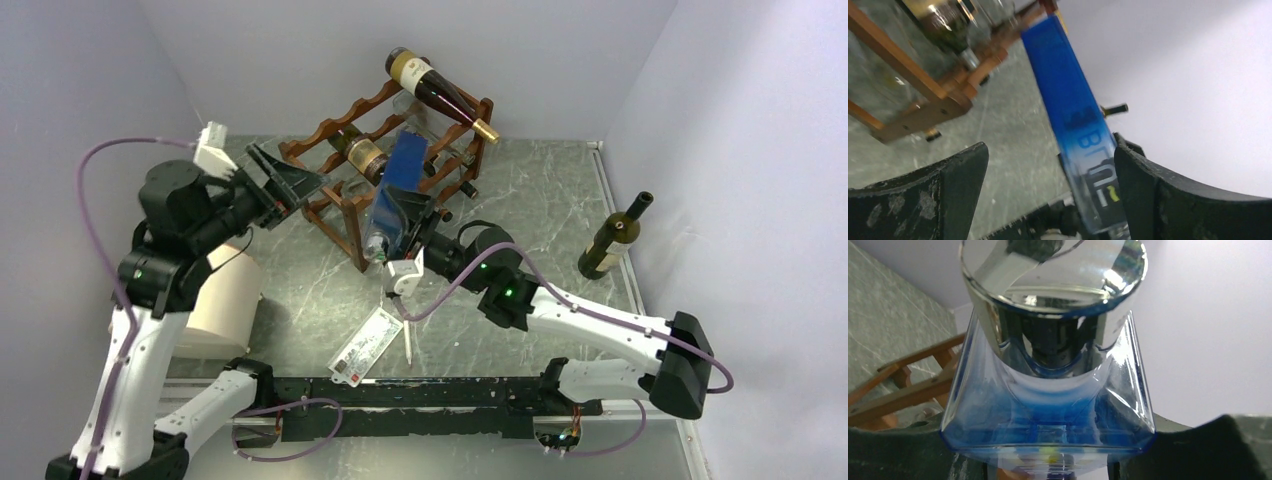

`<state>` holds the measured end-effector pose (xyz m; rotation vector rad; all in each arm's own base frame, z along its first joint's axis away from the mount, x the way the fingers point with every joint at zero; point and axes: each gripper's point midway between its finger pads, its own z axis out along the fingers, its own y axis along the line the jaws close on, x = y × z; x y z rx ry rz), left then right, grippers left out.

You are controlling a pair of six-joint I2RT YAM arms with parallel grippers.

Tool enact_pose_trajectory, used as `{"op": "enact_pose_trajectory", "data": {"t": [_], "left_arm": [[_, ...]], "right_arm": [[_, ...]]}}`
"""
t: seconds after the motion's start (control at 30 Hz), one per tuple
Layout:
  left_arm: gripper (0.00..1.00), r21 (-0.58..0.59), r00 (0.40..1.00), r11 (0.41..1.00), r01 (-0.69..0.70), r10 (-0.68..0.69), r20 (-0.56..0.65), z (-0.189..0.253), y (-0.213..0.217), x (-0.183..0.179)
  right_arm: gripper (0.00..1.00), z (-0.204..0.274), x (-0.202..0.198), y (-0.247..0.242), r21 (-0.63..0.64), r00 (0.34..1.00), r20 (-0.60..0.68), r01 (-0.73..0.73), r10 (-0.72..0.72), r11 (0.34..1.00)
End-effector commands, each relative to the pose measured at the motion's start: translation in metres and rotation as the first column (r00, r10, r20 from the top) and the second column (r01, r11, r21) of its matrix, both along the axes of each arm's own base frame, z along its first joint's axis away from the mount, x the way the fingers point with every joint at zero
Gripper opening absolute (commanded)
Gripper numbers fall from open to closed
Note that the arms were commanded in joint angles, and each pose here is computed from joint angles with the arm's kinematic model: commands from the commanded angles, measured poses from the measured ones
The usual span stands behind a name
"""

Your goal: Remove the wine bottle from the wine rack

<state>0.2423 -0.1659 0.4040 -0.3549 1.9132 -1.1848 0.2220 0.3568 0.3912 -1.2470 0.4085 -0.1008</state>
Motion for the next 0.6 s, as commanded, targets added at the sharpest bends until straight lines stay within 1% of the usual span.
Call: {"op": "enact_pose_trajectory", "data": {"t": [0.0,0.1,0.13,0.17,0.23,0.3,0.37,0.4,0.47,0.57], "left_arm": [[0.99,0.082,0.961,0.968,-0.235,0.22,0.166,0.019,0.045,-0.002],[0.99,0.087,0.937,0.951,-0.297,0.272,0.22,0.024,0.059,-0.011],[0.99,0.087,0.928,0.943,-0.32,0.294,0.23,0.025,0.064,-0.013],[0.99,0.088,0.92,0.935,-0.343,0.315,0.235,0.025,0.069,-0.015],[0.99,0.089,0.906,0.922,-0.377,0.347,0.243,0.024,0.076,-0.017],[0.99,0.087,0.902,0.92,-0.382,0.351,0.251,0.023,0.078,-0.019],[0.99,0.087,0.907,0.925,-0.37,0.339,0.25,0.021,0.075,-0.018],[0.99,0.09,0.911,0.928,-0.362,0.331,0.243,0.019,0.073,-0.017],[0.99,0.093,0.921,0.934,-0.346,0.318,0.226,0.015,0.07,-0.016],[0.99,0.089,0.93,0.941,-0.326,0.303,0.208,0.011,0.066,-0.016]], "right_arm": [[0.0,0.135,-0.005,-0.081,0.34,0.977,0.073,0.164,-0.2,0.926],[0.0,0.144,0.007,-0.116,0.408,0.952,-0.057,0.297,-0.3,0.863],[0.0,0.145,0.01,-0.128,0.431,0.939,-0.107,0.341,-0.328,0.835],[0.0,0.145,0.016,-0.142,0.462,0.917,-0.169,0.398,-0.362,0.792],[0.0,0.137,0.03,-0.175,0.512,0.833,-0.335,0.553,-0.44,0.658],[0.0,0.12,0.044,-0.199,0.502,0.736,-0.454,0.677,-0.503,0.538],[0.0,0.103,0.06,-0.223,0.506,0.653,-0.57,0.757,-0.499,0.412],[0.0,0.091,0.069,-0.232,0.489,0.617,-0.619,0.787,-0.486,0.376],[0.0,0.066,0.087,-0.25,0.451,0.563,-0.702,0.825,-0.437,0.34],[0.0,0.03,0.106,-0.291,0.418,0.473,-0.804,0.881,-0.361,0.224]]}}
